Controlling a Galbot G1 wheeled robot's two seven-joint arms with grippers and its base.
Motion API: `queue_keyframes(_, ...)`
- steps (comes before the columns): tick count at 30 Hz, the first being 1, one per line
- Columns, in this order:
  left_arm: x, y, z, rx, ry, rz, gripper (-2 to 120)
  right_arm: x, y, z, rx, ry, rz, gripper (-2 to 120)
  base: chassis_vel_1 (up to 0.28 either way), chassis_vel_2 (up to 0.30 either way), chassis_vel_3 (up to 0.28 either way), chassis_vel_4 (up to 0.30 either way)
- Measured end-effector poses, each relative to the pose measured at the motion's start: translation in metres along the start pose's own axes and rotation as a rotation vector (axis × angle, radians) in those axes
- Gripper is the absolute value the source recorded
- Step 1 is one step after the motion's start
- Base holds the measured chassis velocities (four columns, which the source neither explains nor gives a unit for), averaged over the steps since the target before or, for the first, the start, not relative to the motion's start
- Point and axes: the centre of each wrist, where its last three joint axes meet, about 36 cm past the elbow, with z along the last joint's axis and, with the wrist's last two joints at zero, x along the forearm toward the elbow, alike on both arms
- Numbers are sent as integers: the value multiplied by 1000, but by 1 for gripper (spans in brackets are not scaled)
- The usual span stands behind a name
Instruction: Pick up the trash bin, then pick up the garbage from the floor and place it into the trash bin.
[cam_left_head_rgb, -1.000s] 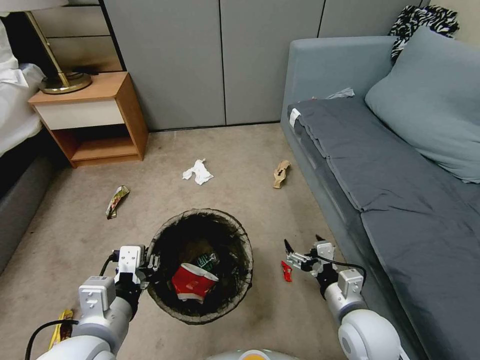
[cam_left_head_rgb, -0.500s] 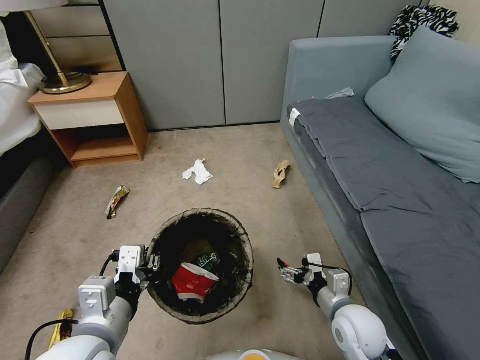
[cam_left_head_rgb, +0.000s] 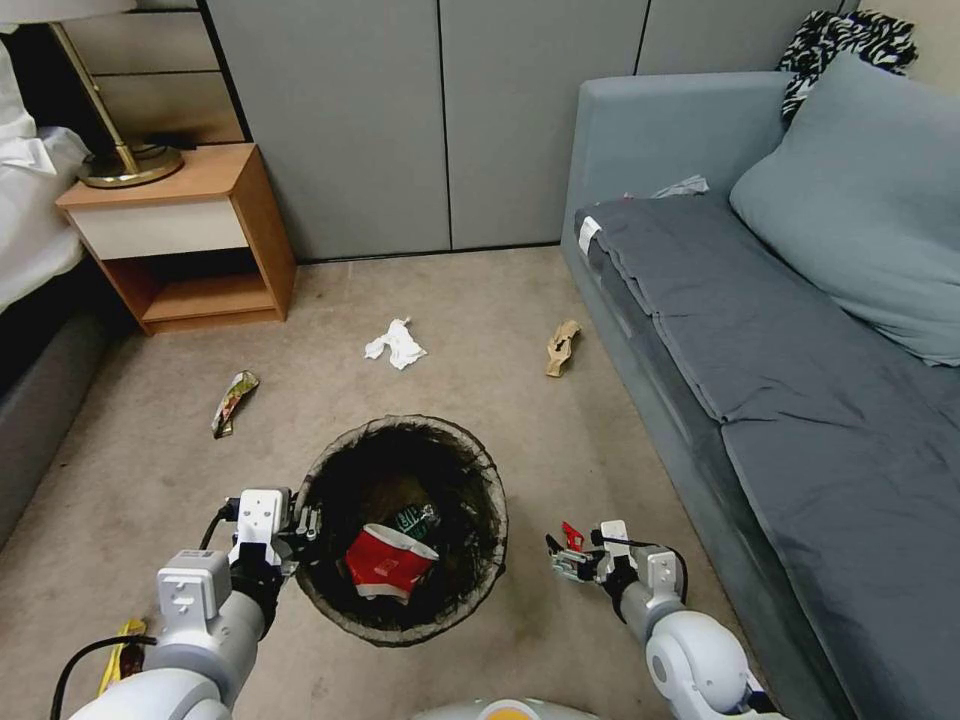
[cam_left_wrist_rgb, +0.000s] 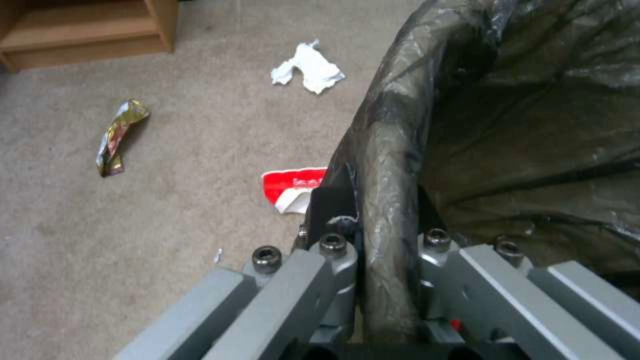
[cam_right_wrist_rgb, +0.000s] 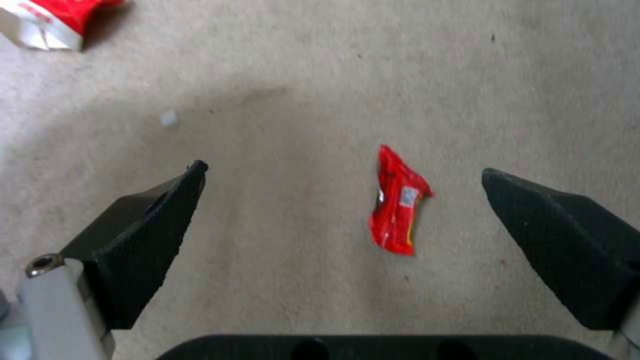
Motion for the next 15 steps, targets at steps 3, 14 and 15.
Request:
queue_keyframes(3, 0, 0, 0, 0, 0, 1, 2, -6, -3, 6, -3, 8, 18, 100, 0, 0, 0, 0)
queue_keyframes(14, 0, 0, 0, -1, 1, 2, 2, -30, -18, 30, -21, 19, 76, 100, 0, 0, 0, 0)
queue_keyframes(15, 0, 0, 0, -1, 1, 2, 2, -32, -18, 31, -23, 21, 78, 100, 0, 0, 0, 0)
